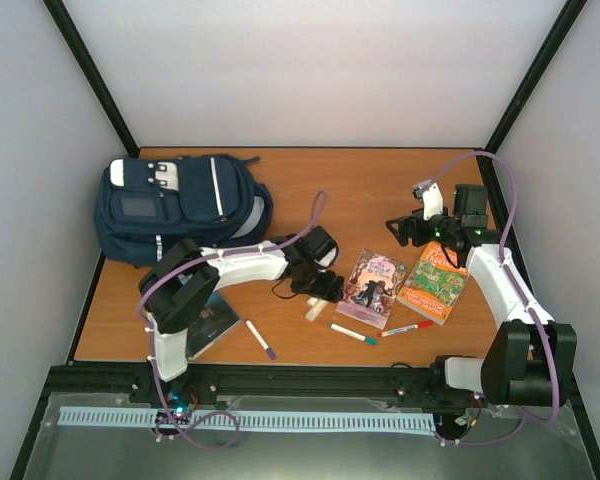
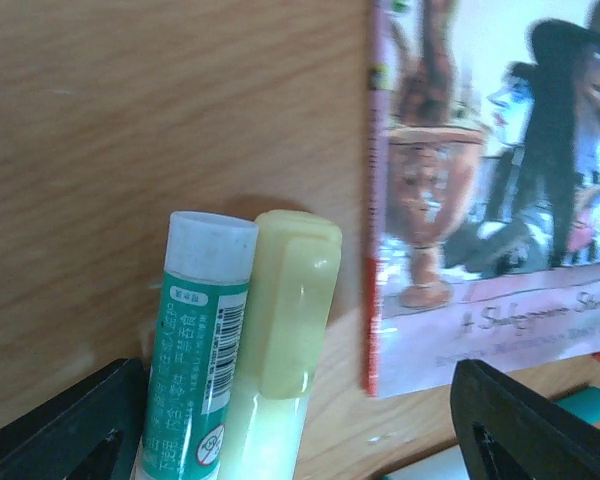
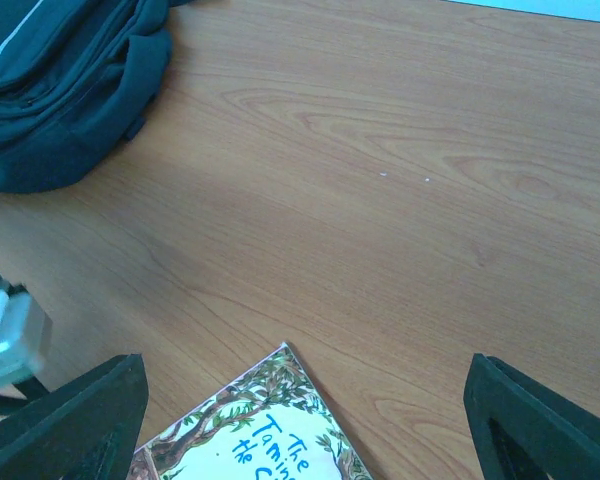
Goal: Pack the student bag
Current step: Move the stationery to the center of the board, then adjust the student bag at the center of the board, then pick up the book from the center of the board.
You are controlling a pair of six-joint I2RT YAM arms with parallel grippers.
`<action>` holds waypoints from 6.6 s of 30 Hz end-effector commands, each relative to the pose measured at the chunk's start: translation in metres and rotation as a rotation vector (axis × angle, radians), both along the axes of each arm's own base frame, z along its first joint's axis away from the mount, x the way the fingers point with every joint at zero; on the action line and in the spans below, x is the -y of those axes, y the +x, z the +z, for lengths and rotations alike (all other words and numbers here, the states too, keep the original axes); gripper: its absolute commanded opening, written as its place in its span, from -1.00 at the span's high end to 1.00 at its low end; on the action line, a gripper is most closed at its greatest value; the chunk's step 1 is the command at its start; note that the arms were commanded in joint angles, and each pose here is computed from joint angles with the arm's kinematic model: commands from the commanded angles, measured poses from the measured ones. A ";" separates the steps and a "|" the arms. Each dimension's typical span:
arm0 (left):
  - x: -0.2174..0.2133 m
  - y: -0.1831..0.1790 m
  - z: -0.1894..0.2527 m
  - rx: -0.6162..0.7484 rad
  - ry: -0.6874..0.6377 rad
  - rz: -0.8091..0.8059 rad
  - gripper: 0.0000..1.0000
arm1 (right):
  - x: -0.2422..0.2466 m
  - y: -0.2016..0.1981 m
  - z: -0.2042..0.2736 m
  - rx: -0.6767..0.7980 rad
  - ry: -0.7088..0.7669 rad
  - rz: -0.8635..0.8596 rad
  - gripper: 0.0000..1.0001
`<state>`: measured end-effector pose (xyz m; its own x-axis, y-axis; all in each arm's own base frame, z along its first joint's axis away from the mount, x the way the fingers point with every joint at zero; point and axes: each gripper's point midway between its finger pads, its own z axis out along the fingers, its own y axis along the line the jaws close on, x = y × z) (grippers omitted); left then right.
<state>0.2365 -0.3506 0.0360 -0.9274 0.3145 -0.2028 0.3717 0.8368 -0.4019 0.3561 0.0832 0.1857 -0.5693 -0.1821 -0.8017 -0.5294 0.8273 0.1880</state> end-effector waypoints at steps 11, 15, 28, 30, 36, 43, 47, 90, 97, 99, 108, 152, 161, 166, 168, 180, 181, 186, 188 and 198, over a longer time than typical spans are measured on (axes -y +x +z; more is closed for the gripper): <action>-0.010 0.048 0.065 0.249 0.209 0.055 -0.85 | -0.005 -0.004 0.002 0.003 0.018 0.021 -0.78; -0.053 0.098 0.096 0.338 0.299 0.231 -0.82 | -0.006 -0.004 0.004 0.007 0.021 0.022 -0.78; -0.187 0.221 0.142 0.462 0.584 0.633 -0.64 | -0.013 -0.004 -0.002 -0.033 0.064 0.056 -0.76; -0.203 0.235 0.141 0.500 0.662 0.666 -0.71 | -0.014 -0.004 -0.003 -0.042 0.071 0.062 -0.76; -0.228 0.269 0.110 0.433 0.723 0.709 -0.70 | -0.013 -0.005 0.000 -0.028 0.059 0.057 -0.76; -0.242 0.285 0.089 0.459 0.807 0.715 -0.64 | -0.012 -0.005 -0.006 -0.043 0.057 0.056 -0.76; -0.252 0.289 0.080 0.473 0.872 0.713 -0.61 | -0.014 -0.005 -0.010 -0.063 0.064 0.065 -0.76; 0.013 0.173 0.169 0.511 -0.046 -0.179 0.98 | -0.019 -0.007 -0.024 -0.126 0.102 0.098 -0.74; -0.045 0.140 0.173 0.538 0.109 -0.143 0.98 | -0.020 -0.007 -0.025 -0.132 0.108 0.100 -0.74; -0.067 0.136 0.175 0.572 0.177 -0.113 0.98 | -0.021 -0.008 -0.025 -0.134 0.113 0.102 -0.73; -0.116 0.101 0.188 0.591 0.191 0.048 -0.33 | -0.021 -0.009 -0.028 -0.143 0.116 0.107 -0.73; -0.180 0.248 0.078 0.169 0.026 0.715 -1.00 | -0.106 -0.018 -0.091 -0.461 -0.078 0.328 -0.39; -0.251 0.121 0.143 0.253 0.115 0.851 -0.99 | -0.097 -0.045 -0.003 -0.254 -0.091 0.344 -0.63; -0.275 0.055 0.136 0.239 0.149 0.830 -0.99 | -0.115 -0.062 0.027 -0.212 -0.001 0.409 -0.57; -0.287 0.034 0.140 0.249 0.179 0.837 -0.99 | -0.125 -0.067 0.032 -0.204 0.022 0.441 -0.55; -0.346 -0.028 0.087 0.178 0.310 1.162 -1.00 | -0.189 -0.084 0.021 -0.251 0.010 0.612 -0.48; -0.350 -0.033 0.079 0.139 0.336 1.202 -1.00 | -0.188 -0.086 0.021 -0.251 0.012 0.614 -0.48; -0.365 -0.048 0.052 0.081 0.397 1.360 -1.00 | -0.183 -0.093 0.011 -0.237 0.001 0.610 -0.49; -0.372 -0.051 0.047 0.106 0.407 1.413 -0.99 | -0.182 -0.097 0.007 -0.251 0.008 0.613 -0.50; -0.353 -0.049 0.013 0.037 0.327 1.359 -1.00 | -0.175 -0.108 0.003 -0.222 -0.011 0.632 -0.57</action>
<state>0.1746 0.0169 0.0586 -0.5573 -0.7454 -0.3658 -0.7920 0.6095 -0.0351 0.2495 0.2553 0.1869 -0.5305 -0.5413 -0.6523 -0.8450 0.3981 0.3569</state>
